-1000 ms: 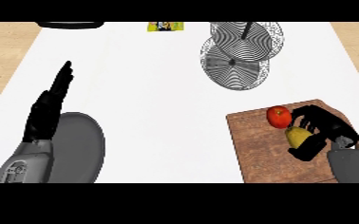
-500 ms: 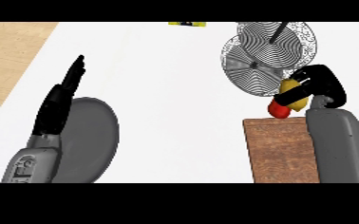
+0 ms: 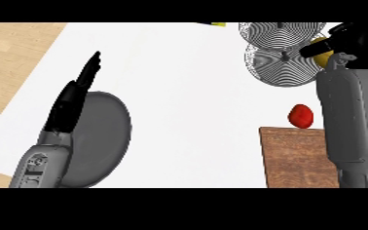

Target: Pick the lemon from the cutting board and place it in the tiered basket

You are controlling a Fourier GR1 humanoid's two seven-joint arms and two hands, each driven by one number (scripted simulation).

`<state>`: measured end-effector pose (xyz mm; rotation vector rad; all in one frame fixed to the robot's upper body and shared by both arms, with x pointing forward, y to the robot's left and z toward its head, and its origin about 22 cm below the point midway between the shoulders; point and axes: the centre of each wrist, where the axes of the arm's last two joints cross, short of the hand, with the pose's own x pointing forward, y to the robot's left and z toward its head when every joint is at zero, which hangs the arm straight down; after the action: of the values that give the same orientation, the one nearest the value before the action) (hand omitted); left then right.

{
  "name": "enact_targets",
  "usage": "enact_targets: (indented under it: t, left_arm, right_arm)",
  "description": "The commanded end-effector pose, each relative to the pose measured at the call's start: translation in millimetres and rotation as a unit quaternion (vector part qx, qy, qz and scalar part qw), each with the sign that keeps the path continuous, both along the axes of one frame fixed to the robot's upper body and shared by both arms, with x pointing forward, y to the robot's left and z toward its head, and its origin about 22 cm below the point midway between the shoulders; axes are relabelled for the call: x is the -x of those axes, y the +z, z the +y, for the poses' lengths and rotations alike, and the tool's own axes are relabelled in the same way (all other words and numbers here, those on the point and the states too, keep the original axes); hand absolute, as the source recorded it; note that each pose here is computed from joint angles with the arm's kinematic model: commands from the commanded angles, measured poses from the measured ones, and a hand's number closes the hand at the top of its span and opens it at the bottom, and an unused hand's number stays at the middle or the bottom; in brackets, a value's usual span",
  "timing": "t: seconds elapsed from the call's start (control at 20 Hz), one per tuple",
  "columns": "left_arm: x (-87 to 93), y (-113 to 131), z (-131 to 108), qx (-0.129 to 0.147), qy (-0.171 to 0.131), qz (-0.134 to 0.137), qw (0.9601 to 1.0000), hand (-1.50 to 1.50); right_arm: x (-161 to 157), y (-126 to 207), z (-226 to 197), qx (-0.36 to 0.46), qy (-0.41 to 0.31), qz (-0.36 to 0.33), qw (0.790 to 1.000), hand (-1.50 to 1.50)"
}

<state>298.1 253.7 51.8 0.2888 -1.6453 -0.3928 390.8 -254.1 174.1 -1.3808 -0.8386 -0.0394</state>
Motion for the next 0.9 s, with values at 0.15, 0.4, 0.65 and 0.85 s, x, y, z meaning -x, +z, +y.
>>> enact_targets:
  t: [0.15,0.4,0.65,0.85]
  left_arm:
    - [-6.9,5.1,-10.6,-0.006,-0.014,-0.003,0.9999,0.00]
    - [-8.8,3.1,-20.5,0.000,-0.017,0.004,0.9998,0.00]
    - [-11.3,5.4,-19.2,0.004,-0.014,0.003,0.9999,0.00]
    - [-12.3,3.4,-11.0,-0.004,0.003,0.000,1.0000,0.00]
  right_arm:
    - [-21.8,60.4,23.1,0.089,-0.154,-0.069,0.982,1.50]
    - [-36.6,76.9,47.4,0.120,-0.200,-0.039,0.972,1.50]
    - [-42.2,98.2,75.1,0.115,-0.213,-0.057,0.968,1.50]
    - [-52.3,90.9,89.2,0.146,-0.228,-0.013,0.963,1.50]
